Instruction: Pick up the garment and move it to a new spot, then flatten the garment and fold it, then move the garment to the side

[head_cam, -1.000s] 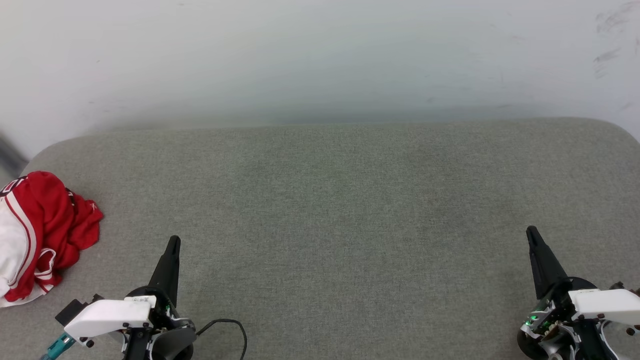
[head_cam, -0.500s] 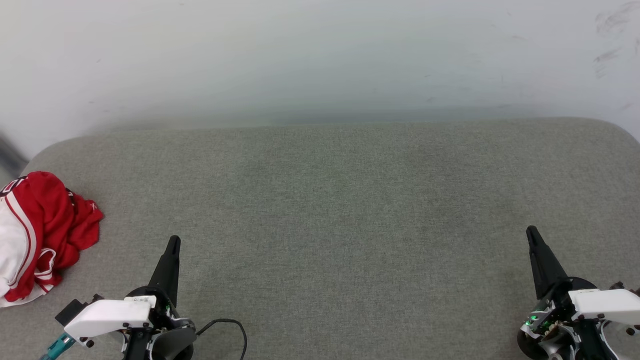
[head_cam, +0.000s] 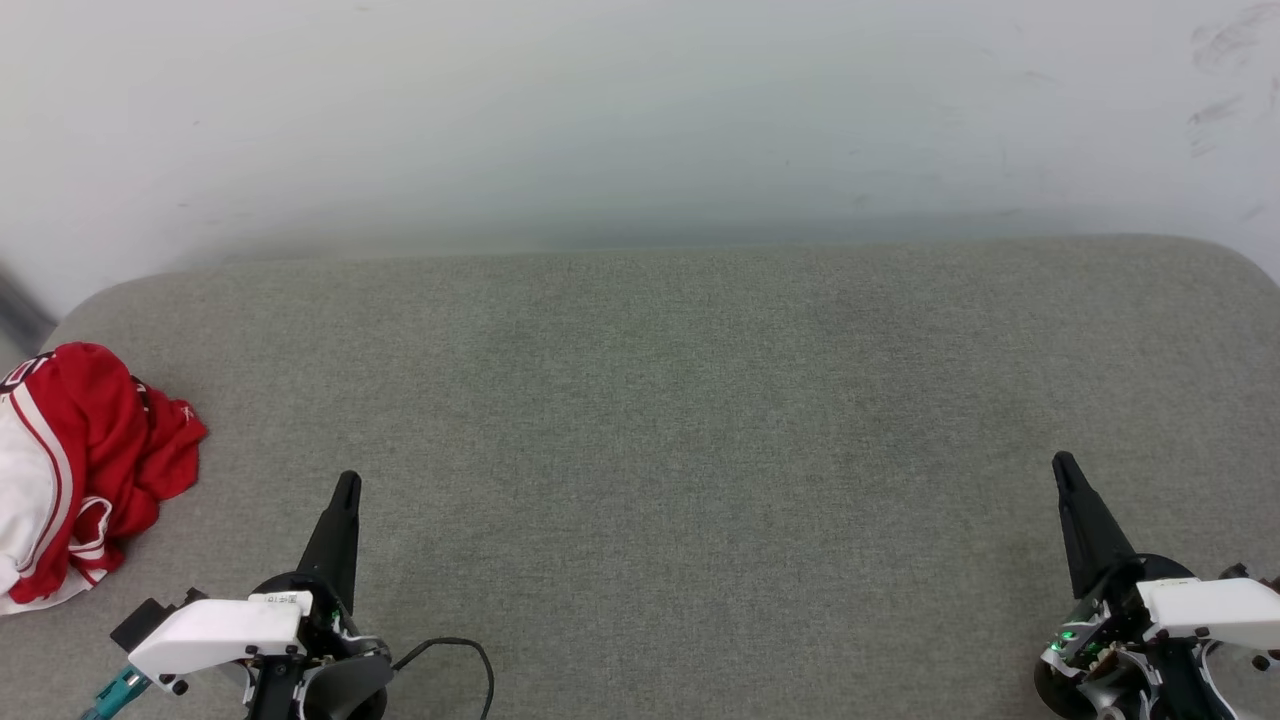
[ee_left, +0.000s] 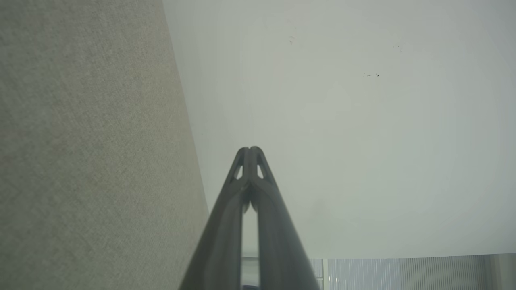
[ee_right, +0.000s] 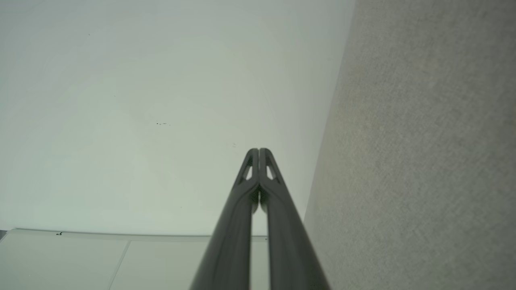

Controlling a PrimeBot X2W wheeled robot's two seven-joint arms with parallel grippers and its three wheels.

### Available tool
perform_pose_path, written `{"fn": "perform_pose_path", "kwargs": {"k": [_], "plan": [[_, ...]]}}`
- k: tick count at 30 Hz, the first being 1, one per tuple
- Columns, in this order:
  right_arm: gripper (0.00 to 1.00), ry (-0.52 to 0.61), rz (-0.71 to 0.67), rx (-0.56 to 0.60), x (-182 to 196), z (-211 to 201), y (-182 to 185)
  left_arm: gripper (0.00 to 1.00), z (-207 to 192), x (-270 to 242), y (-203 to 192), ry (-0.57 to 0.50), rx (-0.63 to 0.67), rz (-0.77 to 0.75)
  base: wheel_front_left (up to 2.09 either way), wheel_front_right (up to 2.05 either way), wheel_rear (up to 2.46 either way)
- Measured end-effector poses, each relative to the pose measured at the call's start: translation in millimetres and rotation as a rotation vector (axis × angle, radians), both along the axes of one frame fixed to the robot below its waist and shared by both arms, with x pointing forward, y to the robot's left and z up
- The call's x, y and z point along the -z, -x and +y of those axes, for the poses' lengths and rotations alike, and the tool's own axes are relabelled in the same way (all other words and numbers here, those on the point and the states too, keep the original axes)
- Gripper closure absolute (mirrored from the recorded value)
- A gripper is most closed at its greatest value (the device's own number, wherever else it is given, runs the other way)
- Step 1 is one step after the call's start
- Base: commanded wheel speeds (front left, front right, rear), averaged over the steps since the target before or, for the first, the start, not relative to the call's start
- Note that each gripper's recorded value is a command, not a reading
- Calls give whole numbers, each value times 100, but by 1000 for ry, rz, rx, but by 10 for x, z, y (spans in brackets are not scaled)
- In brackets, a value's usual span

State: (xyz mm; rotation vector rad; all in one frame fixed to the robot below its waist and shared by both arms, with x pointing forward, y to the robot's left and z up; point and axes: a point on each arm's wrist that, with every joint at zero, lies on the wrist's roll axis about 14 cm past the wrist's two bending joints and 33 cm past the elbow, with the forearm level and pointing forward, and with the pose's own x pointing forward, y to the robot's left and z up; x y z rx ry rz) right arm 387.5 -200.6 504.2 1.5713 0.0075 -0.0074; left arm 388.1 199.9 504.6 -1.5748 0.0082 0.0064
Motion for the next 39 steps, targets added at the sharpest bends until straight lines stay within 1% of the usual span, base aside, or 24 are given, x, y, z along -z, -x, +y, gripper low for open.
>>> {"fn": "perform_pose_path", "kwargs": {"k": [3,4,11,17,23,27,34,39], "plan": [[100,0,0,0,0,0,0,100,-1,0,0,0,0,0,0,0,0],[0,0,0,0,0,-1,0,0,0,0,0,0,0,0,0,0,0],[0,-3,96,10,323,-16,163,0,-13,323,154,8,-4,97,0,0,0],[0,23,87,19,294,1,173,0,2,272,144,1,-25,81,0,0,0],[0,65,87,38,288,-24,181,0,45,279,164,-33,-50,84,0,0,0],[0,125,86,44,277,-38,179,0,109,283,173,-79,-74,88,0,0,0],[0,274,75,61,220,-90,170,0,261,246,185,-133,-130,82,0,0,0],[0,388,48,76,118,-130,151,0,447,184,206,-211,-190,73,0,0,0]]}}
